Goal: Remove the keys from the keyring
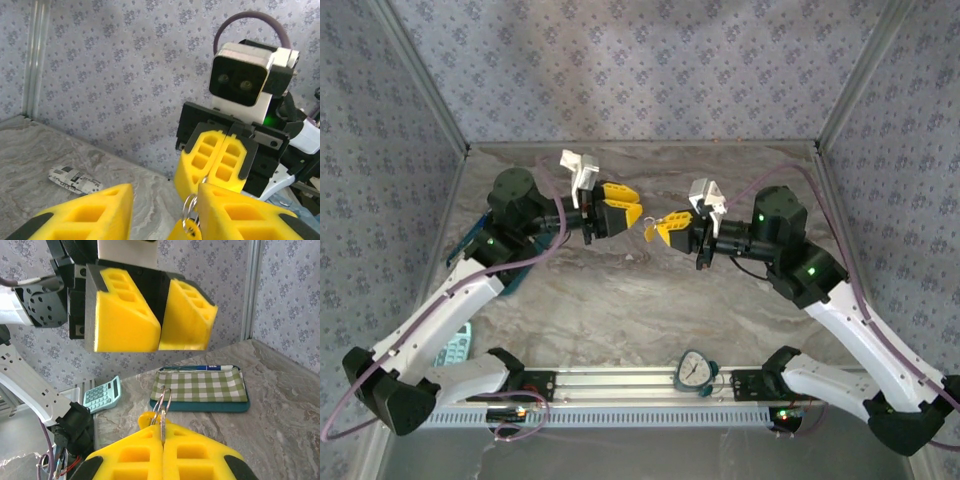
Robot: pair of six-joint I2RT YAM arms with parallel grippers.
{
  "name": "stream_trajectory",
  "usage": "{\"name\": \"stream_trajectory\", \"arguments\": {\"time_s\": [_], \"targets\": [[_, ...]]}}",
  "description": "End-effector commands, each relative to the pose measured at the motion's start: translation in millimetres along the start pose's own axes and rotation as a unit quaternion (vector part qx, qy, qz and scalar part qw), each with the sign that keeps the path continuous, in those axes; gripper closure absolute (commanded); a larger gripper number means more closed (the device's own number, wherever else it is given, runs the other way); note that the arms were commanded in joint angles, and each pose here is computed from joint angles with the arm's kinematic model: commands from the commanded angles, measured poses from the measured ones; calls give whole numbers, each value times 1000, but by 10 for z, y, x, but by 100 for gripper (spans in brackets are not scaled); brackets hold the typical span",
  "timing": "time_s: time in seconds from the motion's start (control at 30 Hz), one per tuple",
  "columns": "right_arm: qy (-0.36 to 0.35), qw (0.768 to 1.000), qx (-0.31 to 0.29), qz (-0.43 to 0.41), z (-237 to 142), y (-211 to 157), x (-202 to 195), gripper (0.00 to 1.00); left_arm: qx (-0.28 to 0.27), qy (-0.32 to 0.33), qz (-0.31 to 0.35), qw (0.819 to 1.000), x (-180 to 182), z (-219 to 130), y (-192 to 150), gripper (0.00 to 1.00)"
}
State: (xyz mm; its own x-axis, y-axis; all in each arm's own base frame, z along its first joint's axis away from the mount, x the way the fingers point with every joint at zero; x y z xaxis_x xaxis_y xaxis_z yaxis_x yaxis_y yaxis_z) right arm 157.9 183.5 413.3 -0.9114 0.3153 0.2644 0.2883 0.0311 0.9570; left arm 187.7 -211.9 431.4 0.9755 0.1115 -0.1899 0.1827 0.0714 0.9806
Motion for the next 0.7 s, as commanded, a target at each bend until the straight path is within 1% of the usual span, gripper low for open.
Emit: {"name": "stream_trajectory", "arguments": {"time_s": [0.0,0.13,0.3,0.47,0.63,0.67], "targets": [[15,1000,0,3,-15,69,49,100,23,-40,21,999,-103,60,73,60],[15,1000,2,1,-7,77,47,100,50,-43,24,998,-100,103,33,67],[14,1000,11,4,4,48,31,100,76,-44,26,996,-105,106,10,67],[13,1000,11,5,11,45,26,100,85,-43,27,995,-107,101,-20,67],[12,1000,13,6,8,41,22,100,88,-47,27,995,-113,103,-33,75],[13,1000,2,-1,-24,129,59,100,87,-47,27,995,-116,99,-35,75]]}}
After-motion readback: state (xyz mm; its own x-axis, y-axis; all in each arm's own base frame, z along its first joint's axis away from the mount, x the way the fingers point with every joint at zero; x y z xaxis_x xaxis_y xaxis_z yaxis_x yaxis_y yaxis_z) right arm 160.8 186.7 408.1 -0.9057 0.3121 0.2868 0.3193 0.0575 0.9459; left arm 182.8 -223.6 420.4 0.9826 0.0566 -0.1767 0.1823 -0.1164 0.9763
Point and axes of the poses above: each hand's point on the last joint's axis, 136 mm out from that joint toward the fingers, its own z axis out along the fingers, its own x axis along the line the jaws close on, y = z × x, the point moved 9 cm from there along -z, back along the fingers, and after that the axes turned 9 degrees about z, right-handed, at the moved point
